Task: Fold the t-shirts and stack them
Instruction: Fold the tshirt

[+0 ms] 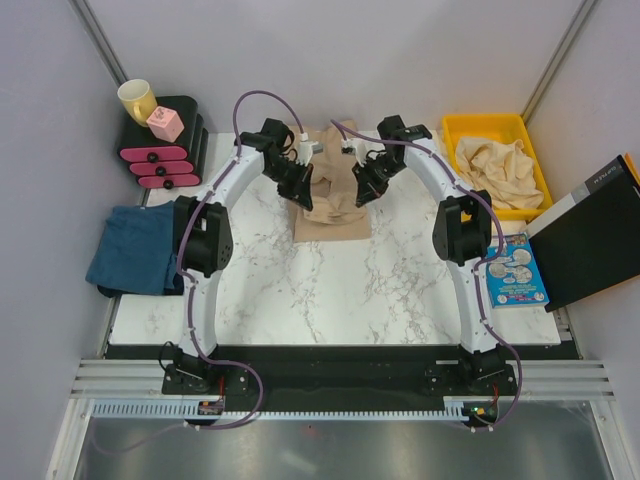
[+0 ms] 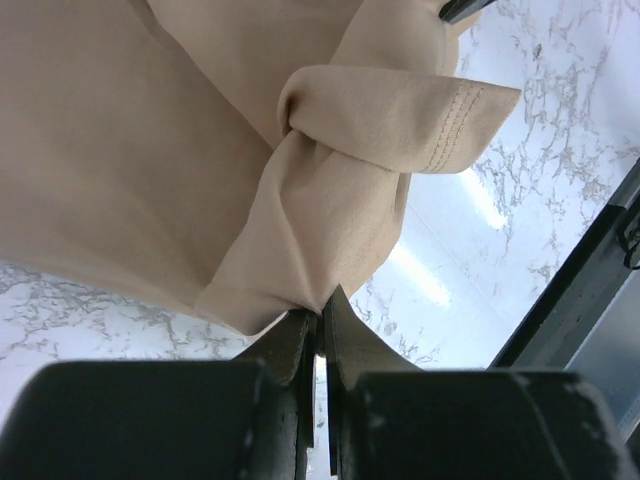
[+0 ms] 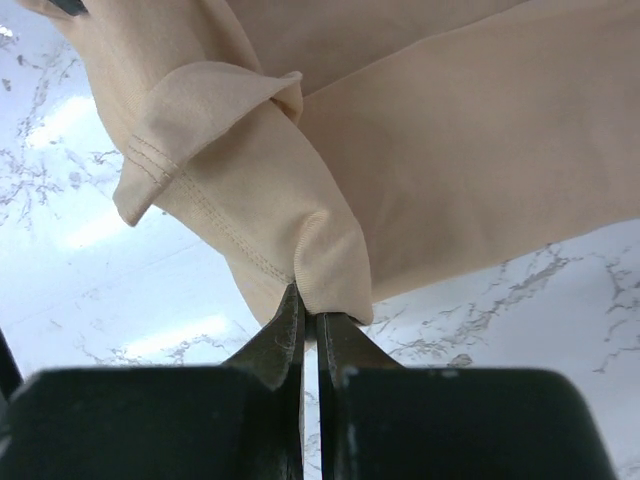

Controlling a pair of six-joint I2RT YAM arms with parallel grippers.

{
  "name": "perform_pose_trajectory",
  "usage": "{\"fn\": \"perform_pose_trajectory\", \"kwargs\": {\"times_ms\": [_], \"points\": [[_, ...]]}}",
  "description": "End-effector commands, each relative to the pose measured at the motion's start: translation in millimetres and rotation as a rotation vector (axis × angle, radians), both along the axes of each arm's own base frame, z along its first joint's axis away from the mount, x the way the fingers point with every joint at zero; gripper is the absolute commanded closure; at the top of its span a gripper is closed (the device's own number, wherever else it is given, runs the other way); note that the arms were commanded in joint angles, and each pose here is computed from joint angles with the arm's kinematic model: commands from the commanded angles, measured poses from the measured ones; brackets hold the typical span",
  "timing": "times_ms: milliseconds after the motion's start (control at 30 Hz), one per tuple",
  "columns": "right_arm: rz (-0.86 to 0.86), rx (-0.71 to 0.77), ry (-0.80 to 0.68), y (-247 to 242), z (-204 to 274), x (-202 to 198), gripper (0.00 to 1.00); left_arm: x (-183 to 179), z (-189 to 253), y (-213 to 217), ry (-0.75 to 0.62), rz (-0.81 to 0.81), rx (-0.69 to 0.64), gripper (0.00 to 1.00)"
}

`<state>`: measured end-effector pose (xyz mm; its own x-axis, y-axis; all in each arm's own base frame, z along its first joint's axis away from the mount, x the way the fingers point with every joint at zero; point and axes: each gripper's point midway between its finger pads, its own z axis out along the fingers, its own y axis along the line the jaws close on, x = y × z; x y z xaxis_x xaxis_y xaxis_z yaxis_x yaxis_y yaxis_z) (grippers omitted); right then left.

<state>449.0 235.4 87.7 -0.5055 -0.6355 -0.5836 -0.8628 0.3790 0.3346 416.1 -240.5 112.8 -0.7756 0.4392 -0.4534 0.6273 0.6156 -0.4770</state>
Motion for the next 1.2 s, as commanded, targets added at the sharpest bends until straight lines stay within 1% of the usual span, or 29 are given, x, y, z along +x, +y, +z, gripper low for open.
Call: {"fn": "perform_pose_trajectory", "kwargs": {"times_ms": [0,167,533,867,900,933,967,1000,1033,1100,1167], "points": [[-0.015,0.003,-0.139,-2,18,30,0.98,18,7,5,-0.073,-0.015,0.009,0.93],[-0.029,-0.014,-0.221,-3,19,49,0.99,34,8,13,-0.111,0.011,0.025,0.93],[-0.055,-0.025,-0.331,-2,17,79,0.99,64,-1,22,-0.178,0.048,0.048,0.93],[-0.075,-0.023,-0.384,1,15,95,0.99,82,-8,28,-0.216,0.074,0.068,0.93],[-0.077,-0.027,-0.383,-1,13,95,0.91,82,-9,27,-0.215,0.073,0.07,0.92],[-0.081,-0.036,-0.39,-1,10,97,0.82,85,-11,30,-0.219,0.08,0.082,0.91],[-0.085,-0.045,-0.392,-1,7,97,0.7,87,-10,31,-0.232,0.086,0.089,0.88],[-0.087,-0.051,-0.387,-2,2,97,0.48,89,-11,32,-0.236,0.096,0.1,0.77],[-0.089,-0.051,-0.396,-2,2,99,0.41,92,-13,37,-0.243,0.114,0.126,0.7],[-0.101,-0.057,-0.388,-3,-2,98,0.32,103,-14,44,-0.274,0.159,0.163,0.56],[-0.106,-0.056,-0.398,-4,1,98,0.28,114,-13,58,-0.313,0.229,0.229,0.52]]}}
